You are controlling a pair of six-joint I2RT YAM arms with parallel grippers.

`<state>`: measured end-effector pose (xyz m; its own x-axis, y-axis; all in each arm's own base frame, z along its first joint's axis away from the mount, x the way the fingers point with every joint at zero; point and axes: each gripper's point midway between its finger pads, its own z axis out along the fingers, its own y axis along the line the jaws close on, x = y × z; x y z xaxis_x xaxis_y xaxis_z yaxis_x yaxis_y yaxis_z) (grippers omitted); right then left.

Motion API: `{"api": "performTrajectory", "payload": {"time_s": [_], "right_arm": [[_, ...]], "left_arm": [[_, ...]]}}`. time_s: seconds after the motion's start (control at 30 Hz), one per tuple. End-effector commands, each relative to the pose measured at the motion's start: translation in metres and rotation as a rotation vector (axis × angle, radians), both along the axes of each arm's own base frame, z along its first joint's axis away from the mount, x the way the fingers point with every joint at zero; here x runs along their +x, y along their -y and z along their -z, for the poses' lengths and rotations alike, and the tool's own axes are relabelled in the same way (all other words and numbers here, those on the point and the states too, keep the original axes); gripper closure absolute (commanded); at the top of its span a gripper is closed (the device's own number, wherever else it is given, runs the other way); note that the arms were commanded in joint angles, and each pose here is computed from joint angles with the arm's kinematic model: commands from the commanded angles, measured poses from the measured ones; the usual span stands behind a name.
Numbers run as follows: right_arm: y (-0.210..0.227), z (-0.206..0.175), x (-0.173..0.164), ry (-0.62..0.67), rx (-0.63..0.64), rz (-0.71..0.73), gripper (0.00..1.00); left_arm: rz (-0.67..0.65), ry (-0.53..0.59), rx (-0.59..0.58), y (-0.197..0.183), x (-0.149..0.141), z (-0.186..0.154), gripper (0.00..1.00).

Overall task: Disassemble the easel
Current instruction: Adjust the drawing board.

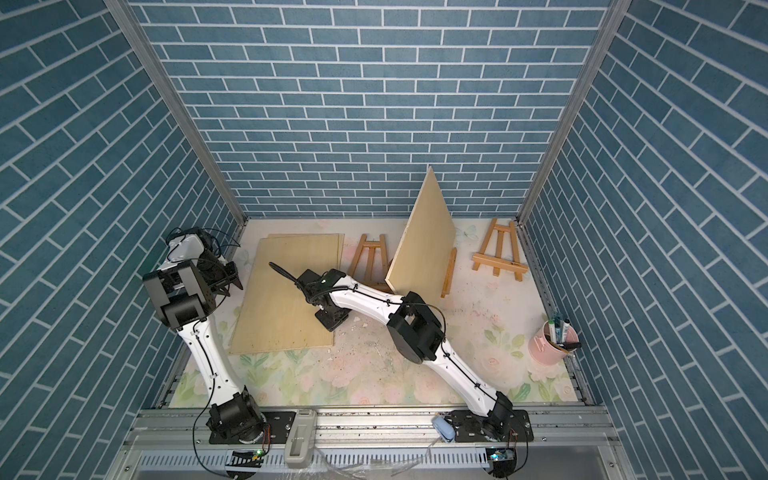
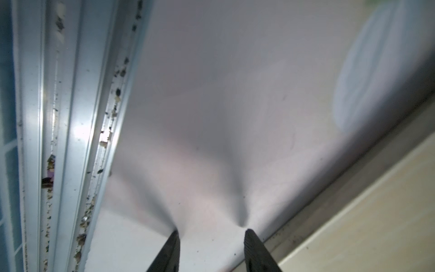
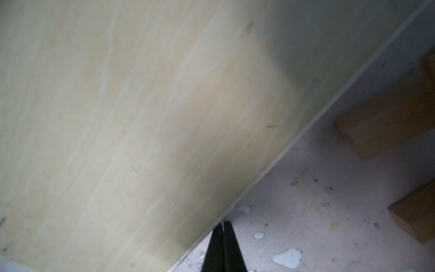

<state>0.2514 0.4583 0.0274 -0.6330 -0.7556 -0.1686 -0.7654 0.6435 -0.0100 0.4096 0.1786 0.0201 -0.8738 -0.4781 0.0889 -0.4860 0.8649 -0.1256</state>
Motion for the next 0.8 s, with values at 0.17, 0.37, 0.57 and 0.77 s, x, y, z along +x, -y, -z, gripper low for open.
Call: {"api": "performTrajectory", "payload": {"time_s": [0.17, 0.37, 0.57, 0.77], "right_arm": [[-0.002, 0.003, -0.002, -0.042, -0.009, 0.049, 1.0], [-0.007, 0.001, -0.001, -0.049, 0.012, 0.063, 1.0], [-0.007, 0.005, 0.0, -0.046, 0.008, 0.081, 1.0], [0.004, -0.005, 0.008, 0.011, -0.018, 0.1, 1.0]], "left_arm": [[0.057, 0.009, -0.047, 0.02, 0.01, 0.008, 0.53], [0.066, 0.018, -0.066, 0.029, 0.017, 0.009, 0.53], [0.068, 0.025, -0.068, 0.028, 0.019, 0.005, 0.53], [0.03, 0.079, -0.068, 0.023, 0.022, -0.011, 0.53]]}}
